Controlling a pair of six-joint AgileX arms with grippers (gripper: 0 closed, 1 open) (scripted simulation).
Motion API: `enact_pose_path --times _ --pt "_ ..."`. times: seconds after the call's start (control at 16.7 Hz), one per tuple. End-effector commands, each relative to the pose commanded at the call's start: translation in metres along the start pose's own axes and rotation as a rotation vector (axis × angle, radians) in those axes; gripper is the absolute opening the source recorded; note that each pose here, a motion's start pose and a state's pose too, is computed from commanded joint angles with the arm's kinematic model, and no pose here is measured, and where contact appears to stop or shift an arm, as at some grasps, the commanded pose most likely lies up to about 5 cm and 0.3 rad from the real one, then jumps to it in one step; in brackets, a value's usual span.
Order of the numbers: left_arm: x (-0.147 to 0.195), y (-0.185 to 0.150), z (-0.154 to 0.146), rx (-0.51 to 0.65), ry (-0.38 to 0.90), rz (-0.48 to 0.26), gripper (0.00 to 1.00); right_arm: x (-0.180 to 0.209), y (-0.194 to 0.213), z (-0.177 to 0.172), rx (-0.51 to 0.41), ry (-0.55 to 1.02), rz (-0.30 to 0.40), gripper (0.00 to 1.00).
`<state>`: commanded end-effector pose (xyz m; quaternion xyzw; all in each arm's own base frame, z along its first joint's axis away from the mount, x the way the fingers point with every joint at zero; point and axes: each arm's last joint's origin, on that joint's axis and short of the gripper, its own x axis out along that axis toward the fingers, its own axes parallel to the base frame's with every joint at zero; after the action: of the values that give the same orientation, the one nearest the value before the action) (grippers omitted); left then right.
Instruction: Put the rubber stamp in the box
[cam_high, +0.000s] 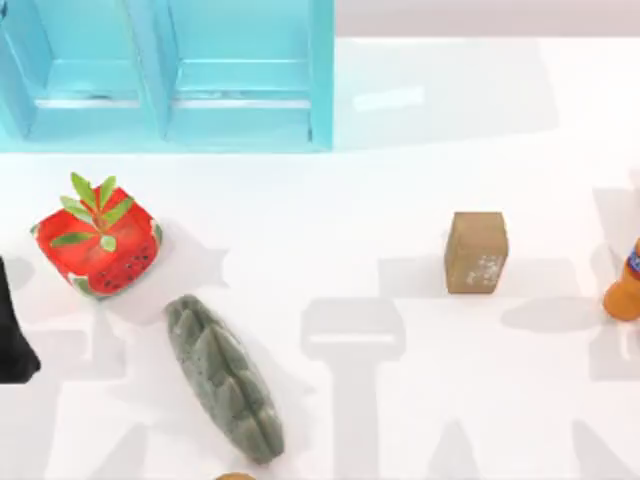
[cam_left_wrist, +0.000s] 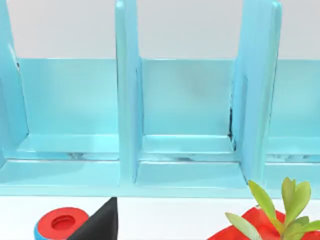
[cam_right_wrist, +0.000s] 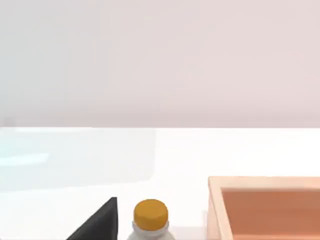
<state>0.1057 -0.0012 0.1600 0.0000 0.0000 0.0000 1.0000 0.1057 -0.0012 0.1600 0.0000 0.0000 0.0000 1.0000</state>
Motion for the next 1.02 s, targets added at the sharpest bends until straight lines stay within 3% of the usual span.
enact_pose_path --times 0.24,0.48,0.78,1.02 --pt "0.0 0.0 0.0 0.0 0.0 0.0 1.0 0.001 0.0 0.002 0.006 0.037 0.0 1.0" --pt "0.0 0.0 0.0 0.0 0.0 0.0 1.0 0.005 0.0 0.026 0.04 0.211 -0.008 1.0" --pt "0.0 0.0 0.0 0.0 0.0 0.0 1.0 0.036 0.004 0.097 0.112 0.485 -0.016 1.0" --pt "0.0 0.0 0.0 0.0 0.0 0.0 1.0 0.09 0.017 0.16 0.171 0.685 -0.002 1.0"
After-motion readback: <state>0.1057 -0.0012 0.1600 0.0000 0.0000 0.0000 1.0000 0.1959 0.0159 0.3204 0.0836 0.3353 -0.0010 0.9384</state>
